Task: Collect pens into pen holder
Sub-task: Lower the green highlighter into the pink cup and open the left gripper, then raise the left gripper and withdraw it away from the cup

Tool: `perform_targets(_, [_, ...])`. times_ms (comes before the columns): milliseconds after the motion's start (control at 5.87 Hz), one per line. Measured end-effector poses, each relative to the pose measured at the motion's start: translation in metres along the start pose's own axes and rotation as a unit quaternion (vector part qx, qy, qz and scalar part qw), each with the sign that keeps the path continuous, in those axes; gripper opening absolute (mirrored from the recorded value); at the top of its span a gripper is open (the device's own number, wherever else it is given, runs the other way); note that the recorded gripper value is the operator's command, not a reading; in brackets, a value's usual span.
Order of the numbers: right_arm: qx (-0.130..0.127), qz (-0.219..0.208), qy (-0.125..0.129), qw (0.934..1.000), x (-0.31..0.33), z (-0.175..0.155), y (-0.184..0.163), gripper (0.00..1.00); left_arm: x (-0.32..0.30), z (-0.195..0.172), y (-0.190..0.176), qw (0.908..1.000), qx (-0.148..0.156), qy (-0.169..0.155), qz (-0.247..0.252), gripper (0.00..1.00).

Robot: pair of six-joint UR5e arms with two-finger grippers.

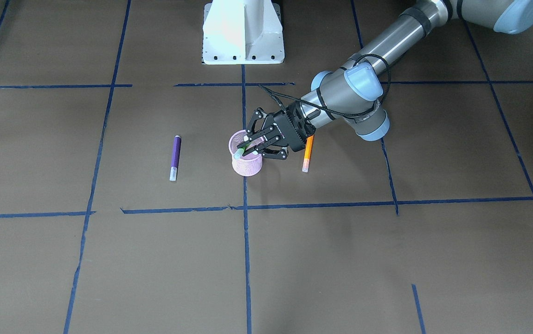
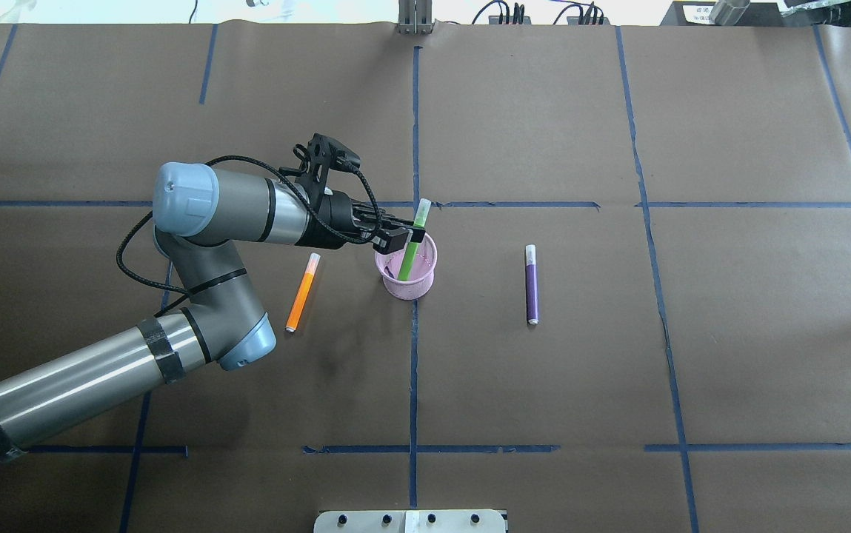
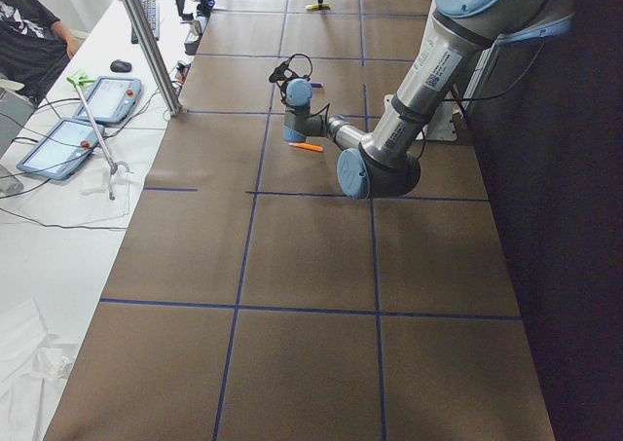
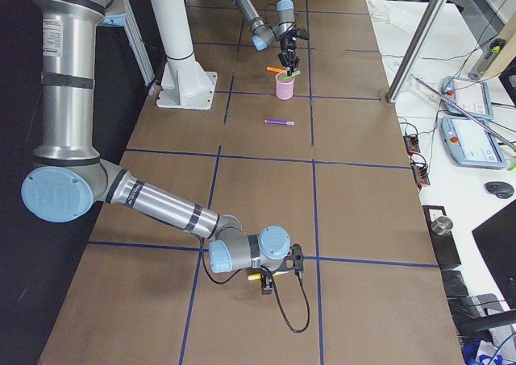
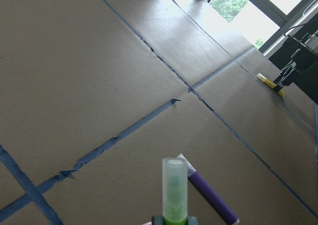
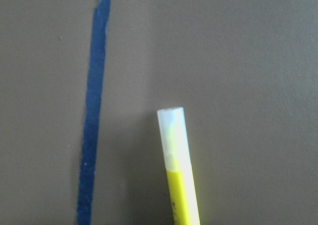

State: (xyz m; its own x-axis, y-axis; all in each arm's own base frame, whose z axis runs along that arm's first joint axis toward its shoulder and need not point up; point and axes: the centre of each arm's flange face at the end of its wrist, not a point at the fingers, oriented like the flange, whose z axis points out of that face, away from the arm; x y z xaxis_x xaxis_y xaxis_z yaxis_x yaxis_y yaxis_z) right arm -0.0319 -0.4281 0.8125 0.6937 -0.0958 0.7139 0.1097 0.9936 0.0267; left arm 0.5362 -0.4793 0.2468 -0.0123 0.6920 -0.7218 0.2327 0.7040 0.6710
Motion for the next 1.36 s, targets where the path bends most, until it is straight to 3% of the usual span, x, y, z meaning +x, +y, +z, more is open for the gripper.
perform_targets(511, [0.0, 0.001, 0.0, 1.0, 0.0, 0.0, 0.0, 1.0, 0.006, 0.004, -0.009, 0.9998, 0.015, -0.006, -0.007, 1.0])
perform_targets(851, [0.001, 0.001, 0.0, 1.0, 0.0, -0.001, 0.0, 1.0, 0.012, 0.002, -0.044, 0.9985, 0.023, -0.02, -0.046, 1.0])
perform_targets(1022, [0.001, 0.0, 0.0, 1.0, 0.0, -0.001, -0.001, 1.0, 0.012, -0.007, -0.074, 0.997, 0.013, -0.045, -0.062, 1.0])
perform_targets(1362, [0.001, 0.0, 0.0, 1.0, -0.001, -0.001, -0.001, 1.0, -0.003, -0.058, -0.144, 0.9883, -0.057, -0.093, -0.107, 1.0])
